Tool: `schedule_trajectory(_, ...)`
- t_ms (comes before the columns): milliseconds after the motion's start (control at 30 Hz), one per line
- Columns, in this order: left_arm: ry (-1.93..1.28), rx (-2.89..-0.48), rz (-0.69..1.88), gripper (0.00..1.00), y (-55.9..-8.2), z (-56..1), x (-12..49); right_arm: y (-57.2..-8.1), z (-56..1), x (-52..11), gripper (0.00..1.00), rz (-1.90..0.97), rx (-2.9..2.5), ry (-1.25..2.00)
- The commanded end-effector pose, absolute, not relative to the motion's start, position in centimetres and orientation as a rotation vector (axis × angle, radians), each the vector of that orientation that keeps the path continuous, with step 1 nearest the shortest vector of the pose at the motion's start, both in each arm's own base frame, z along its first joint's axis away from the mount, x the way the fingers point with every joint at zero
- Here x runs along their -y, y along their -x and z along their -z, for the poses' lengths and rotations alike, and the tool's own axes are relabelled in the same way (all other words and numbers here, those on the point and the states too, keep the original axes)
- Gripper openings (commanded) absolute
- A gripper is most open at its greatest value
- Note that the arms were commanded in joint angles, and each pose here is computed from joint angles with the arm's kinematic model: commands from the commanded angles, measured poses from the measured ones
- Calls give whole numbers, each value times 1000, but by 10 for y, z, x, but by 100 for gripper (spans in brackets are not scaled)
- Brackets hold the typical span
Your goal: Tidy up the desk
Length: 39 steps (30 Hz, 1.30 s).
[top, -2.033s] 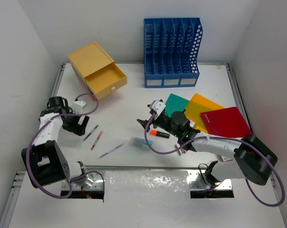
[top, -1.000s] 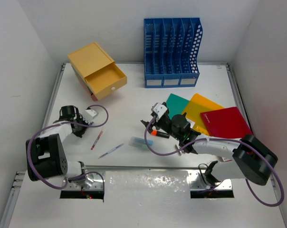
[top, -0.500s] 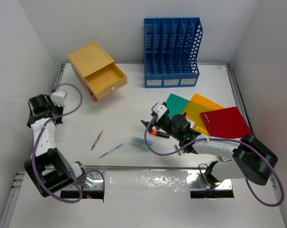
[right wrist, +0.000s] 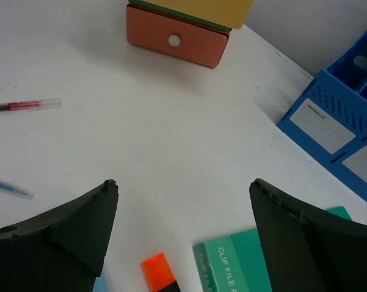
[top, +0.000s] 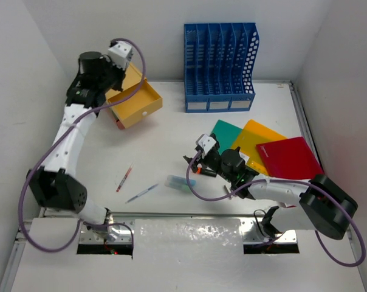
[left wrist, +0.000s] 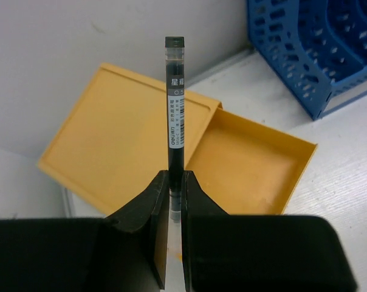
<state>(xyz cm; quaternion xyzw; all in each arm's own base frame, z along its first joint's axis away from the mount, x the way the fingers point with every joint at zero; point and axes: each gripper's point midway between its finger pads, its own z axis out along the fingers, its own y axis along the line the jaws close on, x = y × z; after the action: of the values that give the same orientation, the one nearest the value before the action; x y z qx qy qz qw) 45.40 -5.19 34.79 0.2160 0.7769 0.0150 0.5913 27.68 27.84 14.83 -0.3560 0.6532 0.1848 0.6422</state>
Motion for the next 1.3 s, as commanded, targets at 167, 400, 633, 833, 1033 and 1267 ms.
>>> schedule_trajectory(167, -530, -1982, -80, 0, -478, -274, 65, -278, -154, -268, 88, -373, -1473, 779)
schedule_trajectory(400, -564, -2014, -82, 27, -480, -258, 69, -280, -156, -273, 88, -387, -1473, 789)
schedule_trajectory(633, -469, -1843, -117, 87, -455, -340, 59, -278, -156, -273, 88, -395, -1480, 790)
schedule_trajectory(833, -604, -1866, -99, 83, -375, -356, 55, -275, -154, -275, 87, -420, -1491, 800)
schedule_trajectory(1033, -1010, -2230, -30, 82, -271, -210, 44, -273, -156, -279, 87, -448, -1490, 792)
schedule_trajectory(1267, -1109, -2425, -11, 83, -232, -92, 37, -271, -153, -282, 87, -476, -1503, 793)
